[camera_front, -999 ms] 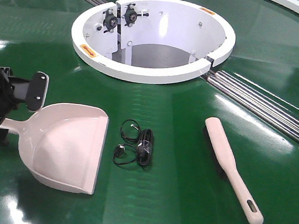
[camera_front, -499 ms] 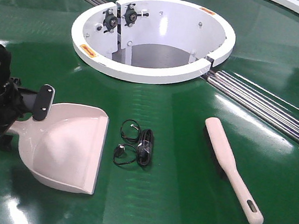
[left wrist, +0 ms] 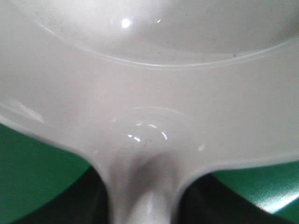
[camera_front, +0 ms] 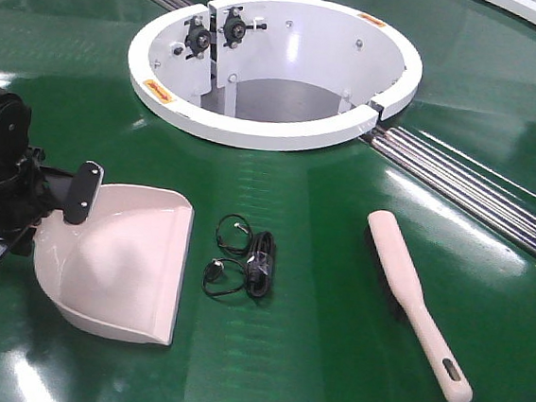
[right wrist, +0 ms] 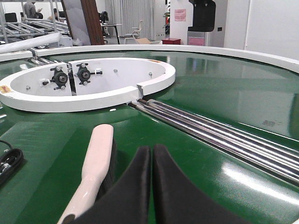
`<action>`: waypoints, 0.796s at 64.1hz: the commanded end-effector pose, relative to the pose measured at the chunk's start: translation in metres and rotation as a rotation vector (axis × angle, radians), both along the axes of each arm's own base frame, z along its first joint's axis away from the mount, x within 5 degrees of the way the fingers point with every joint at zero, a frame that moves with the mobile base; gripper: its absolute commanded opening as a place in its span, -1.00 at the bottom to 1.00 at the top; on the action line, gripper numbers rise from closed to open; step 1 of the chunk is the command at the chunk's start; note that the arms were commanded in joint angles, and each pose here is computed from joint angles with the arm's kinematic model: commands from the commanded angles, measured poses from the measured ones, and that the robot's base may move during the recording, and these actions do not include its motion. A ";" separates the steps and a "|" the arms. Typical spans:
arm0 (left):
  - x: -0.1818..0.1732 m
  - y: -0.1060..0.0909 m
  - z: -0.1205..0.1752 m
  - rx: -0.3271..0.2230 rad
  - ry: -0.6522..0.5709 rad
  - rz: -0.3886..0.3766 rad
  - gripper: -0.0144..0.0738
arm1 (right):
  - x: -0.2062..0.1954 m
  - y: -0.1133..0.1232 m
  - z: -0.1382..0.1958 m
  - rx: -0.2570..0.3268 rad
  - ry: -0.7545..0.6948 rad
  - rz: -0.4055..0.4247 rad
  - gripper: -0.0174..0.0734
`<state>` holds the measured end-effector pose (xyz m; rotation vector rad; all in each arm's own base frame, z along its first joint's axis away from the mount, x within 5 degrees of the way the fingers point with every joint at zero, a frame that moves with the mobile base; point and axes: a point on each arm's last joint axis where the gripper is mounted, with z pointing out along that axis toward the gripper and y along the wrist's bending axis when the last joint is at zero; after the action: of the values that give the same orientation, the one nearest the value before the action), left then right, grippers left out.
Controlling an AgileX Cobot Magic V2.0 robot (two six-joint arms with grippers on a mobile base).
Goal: Clean and inspect green conveyor with broom and dustpan
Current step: 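Lower the left gripper onto the pink dustpan handle and grasp it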
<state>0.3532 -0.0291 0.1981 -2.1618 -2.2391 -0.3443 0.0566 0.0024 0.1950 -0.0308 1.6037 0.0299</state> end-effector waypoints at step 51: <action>0.013 -0.023 0.076 -0.011 -0.139 0.029 -0.69 | -0.001 -0.001 0.007 -0.005 -0.086 -0.012 -0.63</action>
<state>0.3667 -0.0449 0.2528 -2.1421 -2.3109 -0.4401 0.0566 0.0024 0.1950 -0.0308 1.6037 0.0299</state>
